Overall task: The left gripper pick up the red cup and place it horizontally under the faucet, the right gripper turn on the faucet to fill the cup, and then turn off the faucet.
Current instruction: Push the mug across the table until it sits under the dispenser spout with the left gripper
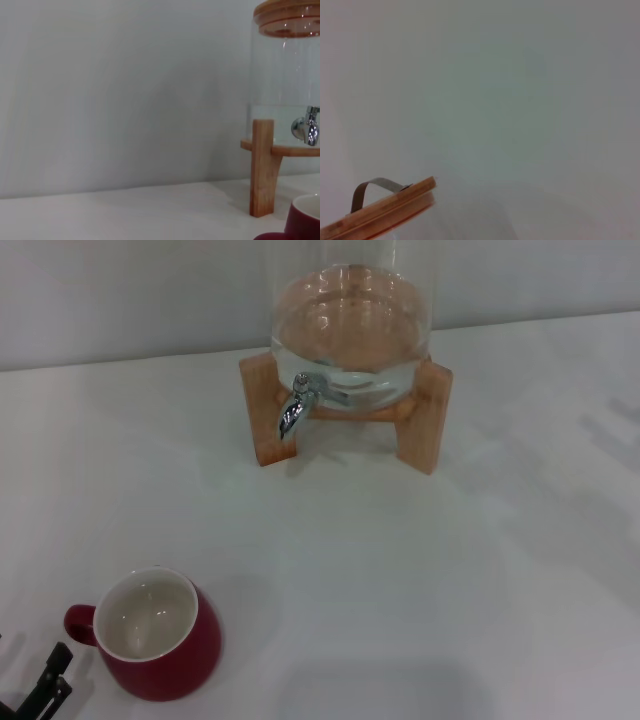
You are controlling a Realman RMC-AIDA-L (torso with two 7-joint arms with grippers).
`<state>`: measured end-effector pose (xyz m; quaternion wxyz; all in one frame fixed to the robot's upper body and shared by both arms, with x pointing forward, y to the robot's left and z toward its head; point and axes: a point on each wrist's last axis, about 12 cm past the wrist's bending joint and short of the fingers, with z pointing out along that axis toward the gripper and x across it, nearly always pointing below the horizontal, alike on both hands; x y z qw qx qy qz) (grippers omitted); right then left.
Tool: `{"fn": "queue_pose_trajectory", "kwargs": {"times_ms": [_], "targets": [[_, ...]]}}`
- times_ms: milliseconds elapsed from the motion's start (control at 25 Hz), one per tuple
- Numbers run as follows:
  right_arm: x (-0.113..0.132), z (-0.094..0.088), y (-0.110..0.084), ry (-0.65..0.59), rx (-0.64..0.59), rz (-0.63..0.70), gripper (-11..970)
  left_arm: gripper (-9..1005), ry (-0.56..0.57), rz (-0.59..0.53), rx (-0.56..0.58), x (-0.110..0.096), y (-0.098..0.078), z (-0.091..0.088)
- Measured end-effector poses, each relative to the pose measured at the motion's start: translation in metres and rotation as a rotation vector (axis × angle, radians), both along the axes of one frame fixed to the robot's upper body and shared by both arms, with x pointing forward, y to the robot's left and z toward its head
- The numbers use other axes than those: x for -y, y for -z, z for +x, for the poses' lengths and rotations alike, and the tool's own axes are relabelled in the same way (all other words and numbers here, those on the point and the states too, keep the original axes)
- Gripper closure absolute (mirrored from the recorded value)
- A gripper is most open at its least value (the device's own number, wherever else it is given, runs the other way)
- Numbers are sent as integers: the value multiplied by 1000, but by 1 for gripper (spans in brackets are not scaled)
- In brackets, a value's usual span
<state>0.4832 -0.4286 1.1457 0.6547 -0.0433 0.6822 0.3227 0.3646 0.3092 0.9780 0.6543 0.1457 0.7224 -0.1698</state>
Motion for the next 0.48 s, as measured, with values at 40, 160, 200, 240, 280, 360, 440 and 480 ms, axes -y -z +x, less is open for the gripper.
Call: {"fn": "queue_pose_trajectory", "kwargs": {"times_ms": [40,160,200,240,280,360,440,480], "targets": [[0,0,0,0,0,0,300,155,0,0,-2,0,0,1],[0,0,0,1,0,2,300,155,-1,-4,-19,0,1,4],[0,0,0,1,0,3,300,155,-1,-4,-19,0,1,4],[0,0,0,1,-1,3,300,155,1,-17,-32,0,2,8],[0,0,1,1,-1,3,300,155,1,-20,-35,0,2,9],[0,0,0,1,1,5,300,155,1,-25,-47,0,2,13],[0,-1,0,0,1,5,301,155,3,-29,-53,0,2,16],[0,-1,0,0,1,6,301,154,4,-31,-53,1,2,17]]}}
